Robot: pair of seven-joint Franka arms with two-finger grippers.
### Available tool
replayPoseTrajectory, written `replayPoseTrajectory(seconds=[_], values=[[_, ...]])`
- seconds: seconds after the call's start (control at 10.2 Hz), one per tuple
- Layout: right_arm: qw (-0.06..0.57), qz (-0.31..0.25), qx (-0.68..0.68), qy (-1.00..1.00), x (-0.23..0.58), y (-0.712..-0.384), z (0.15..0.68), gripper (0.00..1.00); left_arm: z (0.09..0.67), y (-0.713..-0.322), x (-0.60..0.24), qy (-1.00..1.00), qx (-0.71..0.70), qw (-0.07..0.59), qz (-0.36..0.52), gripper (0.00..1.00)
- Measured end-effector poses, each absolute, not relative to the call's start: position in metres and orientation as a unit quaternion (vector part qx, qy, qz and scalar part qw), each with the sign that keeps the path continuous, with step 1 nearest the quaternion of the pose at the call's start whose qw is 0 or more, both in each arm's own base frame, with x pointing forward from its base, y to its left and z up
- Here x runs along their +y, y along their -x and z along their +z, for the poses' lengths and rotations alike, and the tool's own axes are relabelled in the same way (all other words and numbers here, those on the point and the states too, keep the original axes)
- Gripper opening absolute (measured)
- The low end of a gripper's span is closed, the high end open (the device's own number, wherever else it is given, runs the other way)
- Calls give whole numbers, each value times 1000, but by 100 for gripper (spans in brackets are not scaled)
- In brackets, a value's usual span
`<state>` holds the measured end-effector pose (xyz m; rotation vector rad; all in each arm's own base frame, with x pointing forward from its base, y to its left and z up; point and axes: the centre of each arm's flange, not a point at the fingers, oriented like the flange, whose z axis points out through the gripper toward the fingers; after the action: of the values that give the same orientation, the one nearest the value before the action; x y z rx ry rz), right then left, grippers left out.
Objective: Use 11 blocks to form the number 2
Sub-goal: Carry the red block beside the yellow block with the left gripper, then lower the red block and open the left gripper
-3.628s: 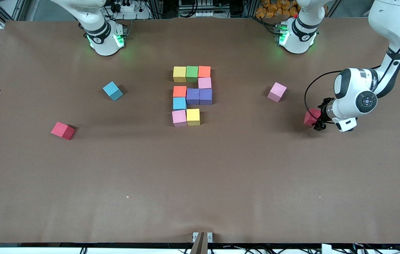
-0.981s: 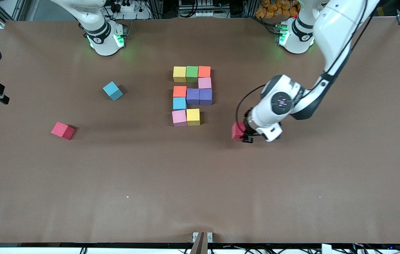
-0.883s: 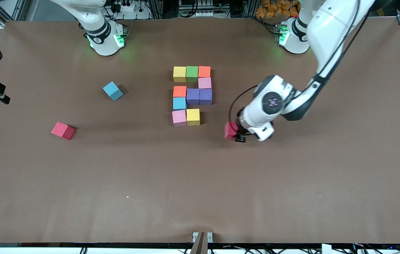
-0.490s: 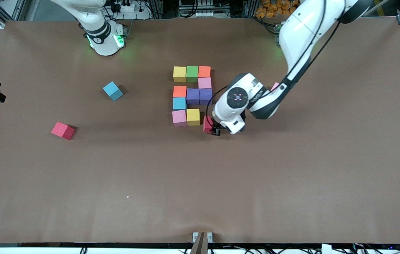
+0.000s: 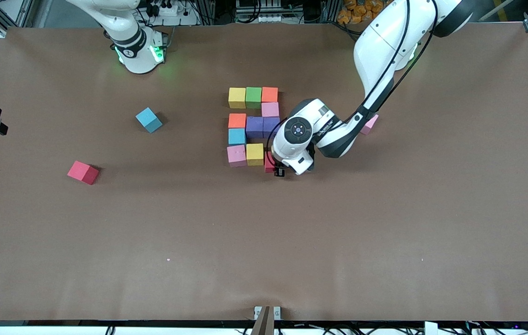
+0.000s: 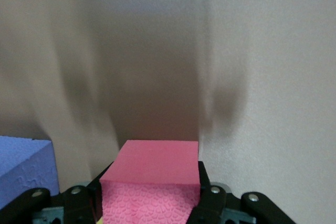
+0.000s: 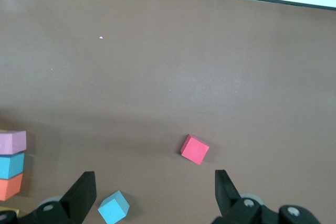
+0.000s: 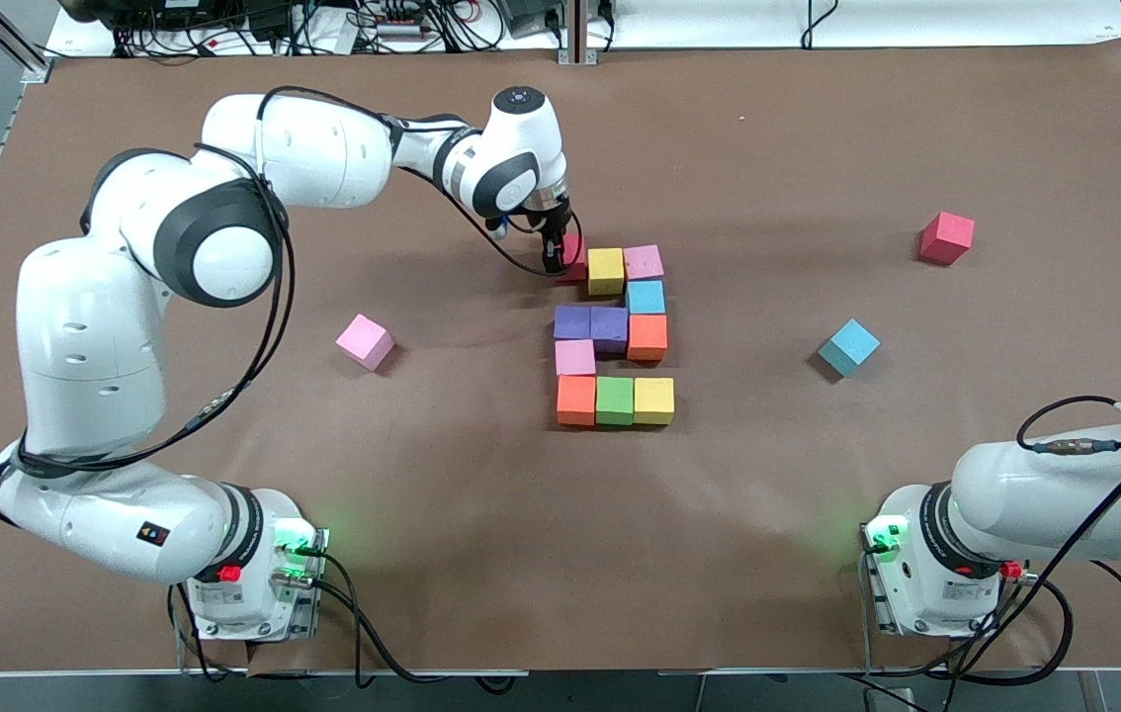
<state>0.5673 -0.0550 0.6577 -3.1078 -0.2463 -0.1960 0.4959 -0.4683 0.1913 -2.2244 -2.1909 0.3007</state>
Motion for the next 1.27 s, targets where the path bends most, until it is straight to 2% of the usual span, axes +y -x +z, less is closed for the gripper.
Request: replayPoseTrajectory(seconds=[0.39,1.18,1.27], values=[[9,-61,-79,995,-60,-568,656,100,191,-493,-467,707,-700,28,96,61],[11,-52,-83,995,-60,-574,645,100,196,-480,-485,715,-691,27,98,60],[11,-52,-83,995,-60,-574,645,100,196,-480,-485,716,-691,27,98,68]])
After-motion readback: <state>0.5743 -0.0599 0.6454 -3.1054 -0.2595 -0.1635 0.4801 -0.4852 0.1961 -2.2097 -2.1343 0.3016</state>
